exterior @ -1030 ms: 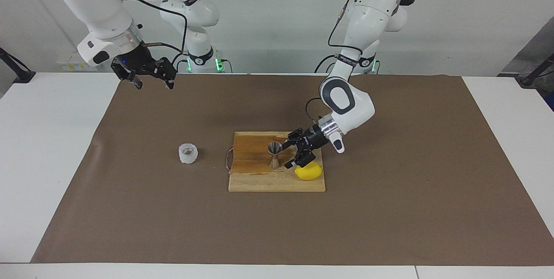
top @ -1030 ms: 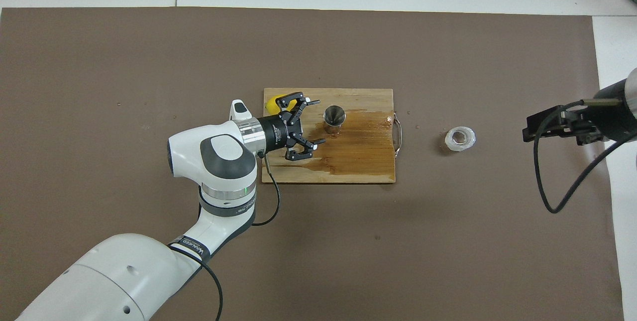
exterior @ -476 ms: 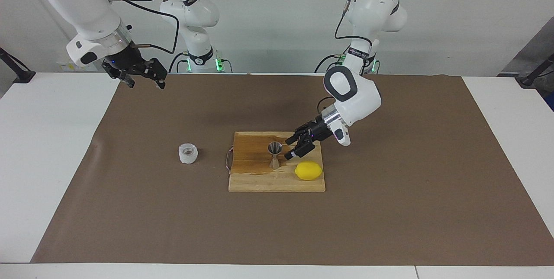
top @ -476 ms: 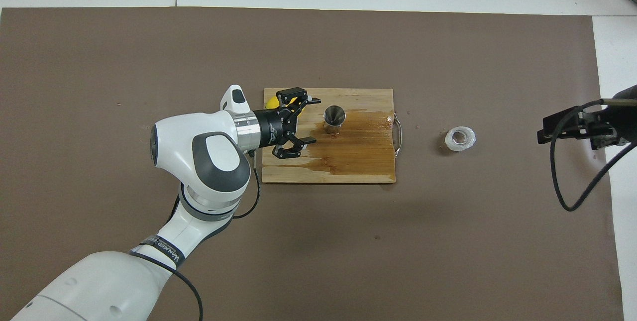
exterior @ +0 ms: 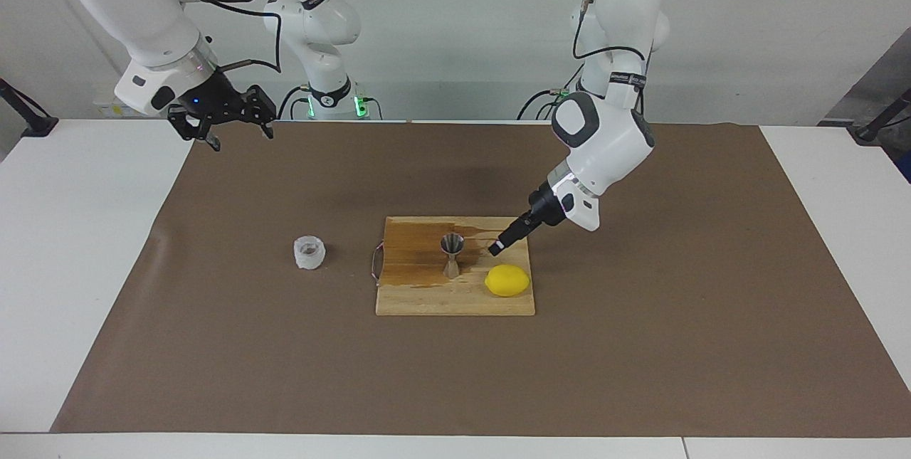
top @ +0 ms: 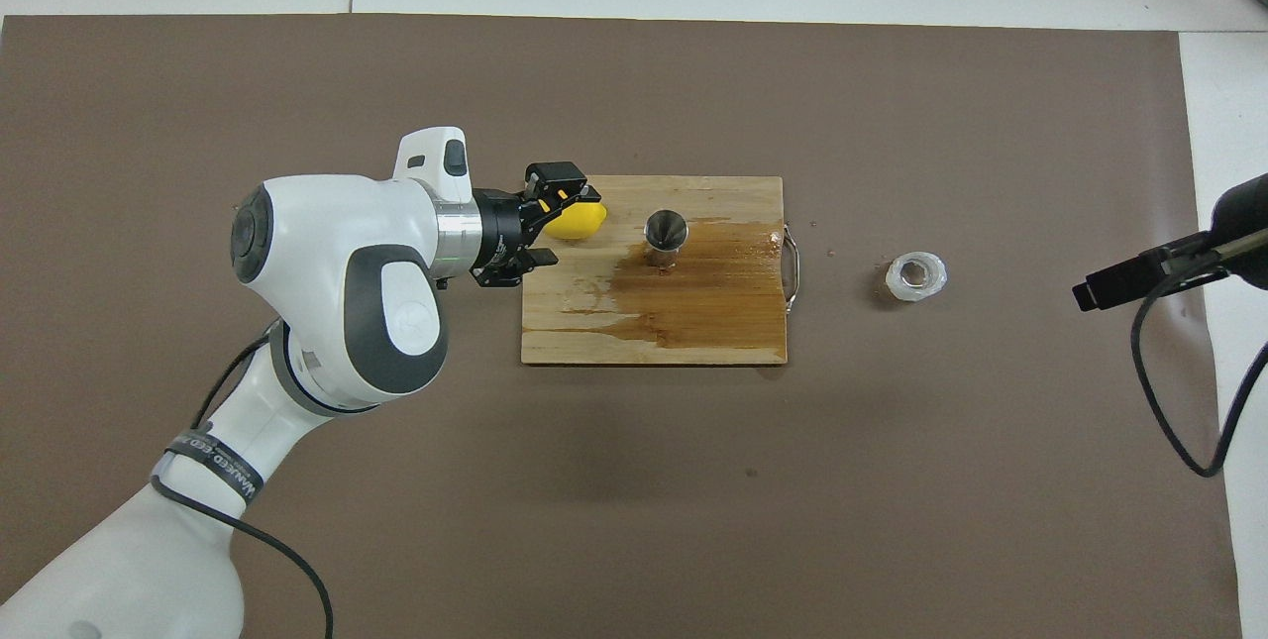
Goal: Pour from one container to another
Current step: 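Withdraw the left gripper to rest while the right gripper opens, then move the right gripper to the white cup and grasp it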
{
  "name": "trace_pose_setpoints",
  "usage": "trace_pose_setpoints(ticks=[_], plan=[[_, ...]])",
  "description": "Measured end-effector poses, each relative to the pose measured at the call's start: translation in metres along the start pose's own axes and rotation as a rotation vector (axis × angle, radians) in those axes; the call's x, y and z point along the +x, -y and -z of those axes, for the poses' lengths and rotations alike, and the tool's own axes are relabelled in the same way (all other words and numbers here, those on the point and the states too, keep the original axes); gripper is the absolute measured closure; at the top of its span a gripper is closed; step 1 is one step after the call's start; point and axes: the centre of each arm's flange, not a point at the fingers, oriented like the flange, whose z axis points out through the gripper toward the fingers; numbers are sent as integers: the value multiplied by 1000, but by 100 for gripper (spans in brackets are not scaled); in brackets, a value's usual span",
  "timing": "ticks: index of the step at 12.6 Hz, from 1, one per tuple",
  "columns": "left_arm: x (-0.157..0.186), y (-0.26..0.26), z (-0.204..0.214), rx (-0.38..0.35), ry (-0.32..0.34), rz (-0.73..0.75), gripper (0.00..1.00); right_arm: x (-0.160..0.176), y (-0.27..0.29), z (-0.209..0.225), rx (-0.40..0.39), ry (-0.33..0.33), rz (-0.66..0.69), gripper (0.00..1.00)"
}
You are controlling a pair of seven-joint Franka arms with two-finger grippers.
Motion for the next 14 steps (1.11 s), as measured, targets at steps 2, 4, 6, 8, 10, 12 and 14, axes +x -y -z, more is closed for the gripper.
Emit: trace_pose_setpoints(ticks=[2,4,6,8,10,12,14], plan=[[1,-13,19,100,-60,-176,0,2,-13,-12,5,-49,186,0],[6,-21,42,212,-88,-313,0,2,-31,-36,38,-100,339,0],[22,-23,77,318,-78,-426,0,1,-51,-59,57,-173,520,0],[38,-23,117,422,-95,-534,0,-7,-73,-85,111,-264,659,0],[48,-20,157,489,-124,-618,0,-14,-104,-126,191,-363,793,0],[59,-7,199,544,-123,-692,0,-11,-124,-162,238,-448,882,0],[70,11,248,575,-104,-746,0,-5,-130,-199,278,-556,952,0]])
